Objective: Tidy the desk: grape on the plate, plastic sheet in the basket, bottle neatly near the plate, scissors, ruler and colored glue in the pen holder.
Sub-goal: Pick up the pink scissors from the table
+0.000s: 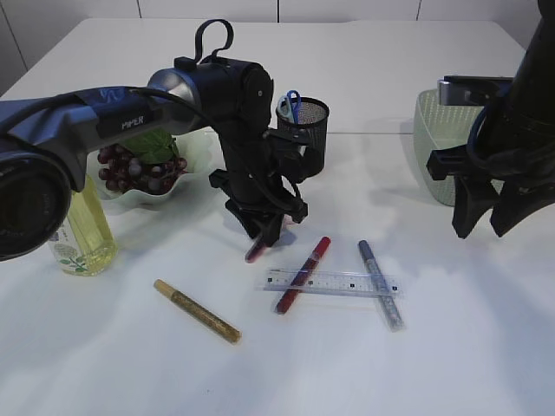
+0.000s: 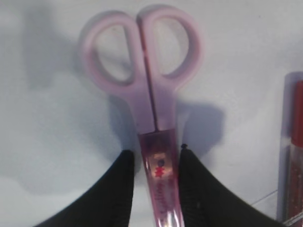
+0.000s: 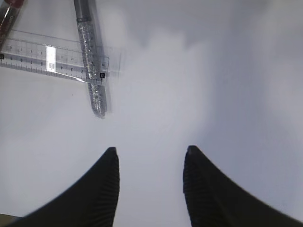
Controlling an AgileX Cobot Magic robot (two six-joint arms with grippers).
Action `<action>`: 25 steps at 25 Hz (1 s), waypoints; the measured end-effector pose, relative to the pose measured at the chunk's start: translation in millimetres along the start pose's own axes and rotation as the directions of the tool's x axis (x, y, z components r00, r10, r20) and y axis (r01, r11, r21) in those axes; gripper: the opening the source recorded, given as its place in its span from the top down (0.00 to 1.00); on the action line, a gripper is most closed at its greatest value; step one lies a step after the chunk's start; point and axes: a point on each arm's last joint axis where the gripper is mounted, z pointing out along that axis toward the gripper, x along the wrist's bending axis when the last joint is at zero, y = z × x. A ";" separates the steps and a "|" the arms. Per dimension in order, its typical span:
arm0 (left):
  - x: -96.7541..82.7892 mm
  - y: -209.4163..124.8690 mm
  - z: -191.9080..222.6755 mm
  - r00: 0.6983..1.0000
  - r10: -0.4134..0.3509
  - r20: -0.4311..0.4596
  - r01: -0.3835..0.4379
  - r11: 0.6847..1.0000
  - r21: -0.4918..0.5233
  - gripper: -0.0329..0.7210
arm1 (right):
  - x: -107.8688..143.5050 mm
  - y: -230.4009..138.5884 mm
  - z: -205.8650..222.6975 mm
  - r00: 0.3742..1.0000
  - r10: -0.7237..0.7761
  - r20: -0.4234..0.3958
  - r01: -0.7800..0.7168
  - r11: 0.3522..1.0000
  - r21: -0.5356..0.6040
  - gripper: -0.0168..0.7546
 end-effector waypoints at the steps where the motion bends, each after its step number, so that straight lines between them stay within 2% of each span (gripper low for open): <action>1: 0.3 0.0 0.0 1.000 0.001 -0.004 -0.001 1.000 0.000 0.65 | 0.0 0.0 0.0 1.000 0.000 0.000 0.000 1.000 0.000 0.51; 5: 1.0 0.0 0.0 1.000 0.004 -0.011 -0.004 1.000 0.001 0.67 | 0.0 0.0 0.0 1.000 0.000 0.000 0.000 1.000 0.000 0.51; 10: 1.3 -0.1 0.0 1.000 0.005 -0.014 -0.005 1.000 0.001 0.79 | 0.0 0.0 0.0 1.000 0.000 0.000 0.000 1.000 0.000 0.51; 22: 0.9 0.2 -2.1 1.000 0.005 -0.012 -0.005 1.000 -0.003 0.81 | 0.0 0.0 0.0 1.000 0.000 0.000 0.000 1.000 0.000 0.51; 25: -0.7 1.2 -12.0 1.000 0.003 -0.004 -0.004 1.000 -0.021 0.90 | 0.0 0.0 0.0 1.000 0.000 0.000 0.000 1.000 0.000 0.51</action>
